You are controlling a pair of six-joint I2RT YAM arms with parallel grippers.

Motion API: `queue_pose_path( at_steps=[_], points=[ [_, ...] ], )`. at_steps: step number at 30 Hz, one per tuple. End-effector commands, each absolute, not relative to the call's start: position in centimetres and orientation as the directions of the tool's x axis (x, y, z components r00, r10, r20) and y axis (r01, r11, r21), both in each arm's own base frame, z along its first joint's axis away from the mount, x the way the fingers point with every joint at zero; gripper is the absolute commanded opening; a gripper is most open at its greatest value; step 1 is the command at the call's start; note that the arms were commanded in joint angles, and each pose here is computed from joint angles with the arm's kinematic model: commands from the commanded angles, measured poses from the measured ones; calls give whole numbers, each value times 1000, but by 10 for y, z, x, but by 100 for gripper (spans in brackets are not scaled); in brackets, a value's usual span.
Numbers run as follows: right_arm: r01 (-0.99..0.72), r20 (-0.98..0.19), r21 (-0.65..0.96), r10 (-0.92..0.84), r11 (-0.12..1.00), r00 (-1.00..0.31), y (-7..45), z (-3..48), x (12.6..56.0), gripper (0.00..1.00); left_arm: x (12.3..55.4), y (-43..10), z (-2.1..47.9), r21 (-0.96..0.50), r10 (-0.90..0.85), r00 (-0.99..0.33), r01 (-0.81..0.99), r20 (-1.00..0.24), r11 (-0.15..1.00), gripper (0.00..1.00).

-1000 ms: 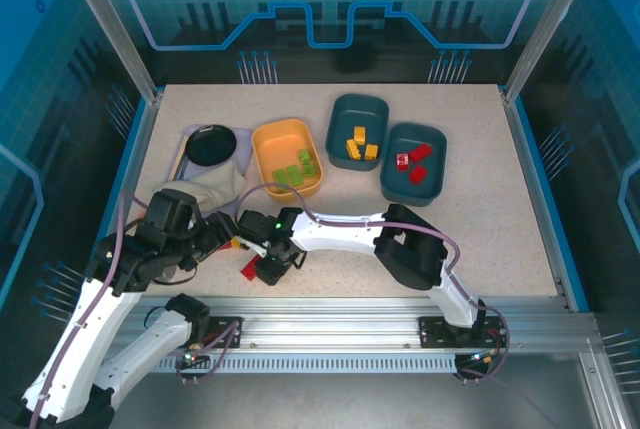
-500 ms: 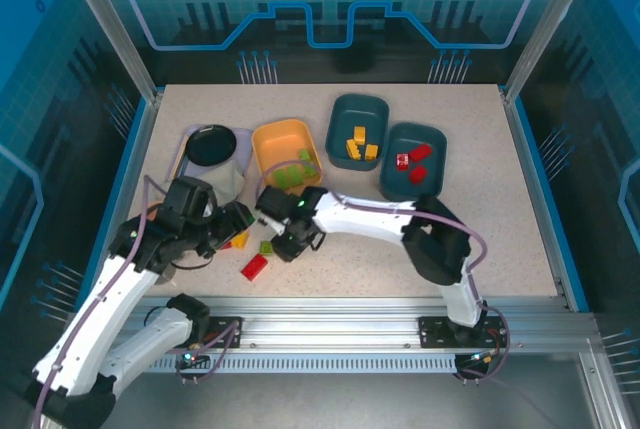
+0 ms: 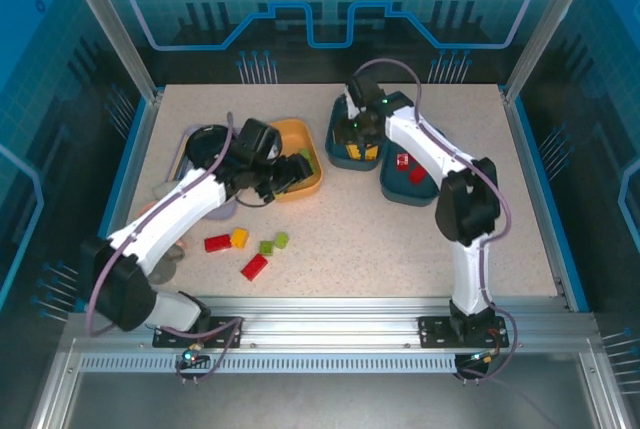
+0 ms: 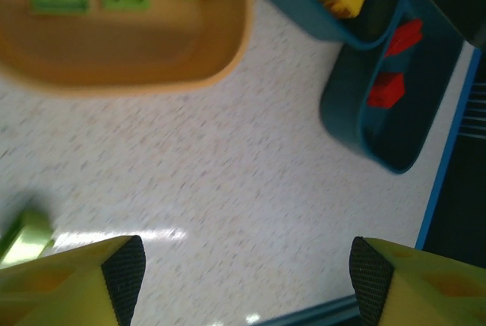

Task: Sort the legos into containers by color

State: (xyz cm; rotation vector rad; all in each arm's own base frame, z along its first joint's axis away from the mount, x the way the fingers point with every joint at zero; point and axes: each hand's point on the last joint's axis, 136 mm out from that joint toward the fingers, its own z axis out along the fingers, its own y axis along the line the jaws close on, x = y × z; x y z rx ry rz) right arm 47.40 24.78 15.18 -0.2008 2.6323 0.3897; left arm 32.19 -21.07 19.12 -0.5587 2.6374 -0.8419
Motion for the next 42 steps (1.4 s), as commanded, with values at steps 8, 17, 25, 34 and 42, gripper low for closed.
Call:
queue_pose_path(
  at_steps=[8,17,25,34,42],
  points=[
    [-103,-321,299,-2,949,-947,249,97,521,28,373,-233,200,-596,-424,-879,-224,-217,771,74],
    [-80,-240,287,-9,955,-971,248,68,502,35,368,-220,190,-570,-447,-873,-271,-194,775,74],
    [-169,-331,278,-71,945,-941,265,107,505,58,360,-210,198,-559,-449,-869,-271,-208,784,74],
    [-441,-515,210,-284,873,-809,324,181,435,61,293,-136,186,-371,-547,-818,-459,-178,807,74],
    [-794,-573,227,-582,564,-577,410,162,285,71,202,-72,170,-266,-676,-718,-627,-168,732,74]
  ],
)
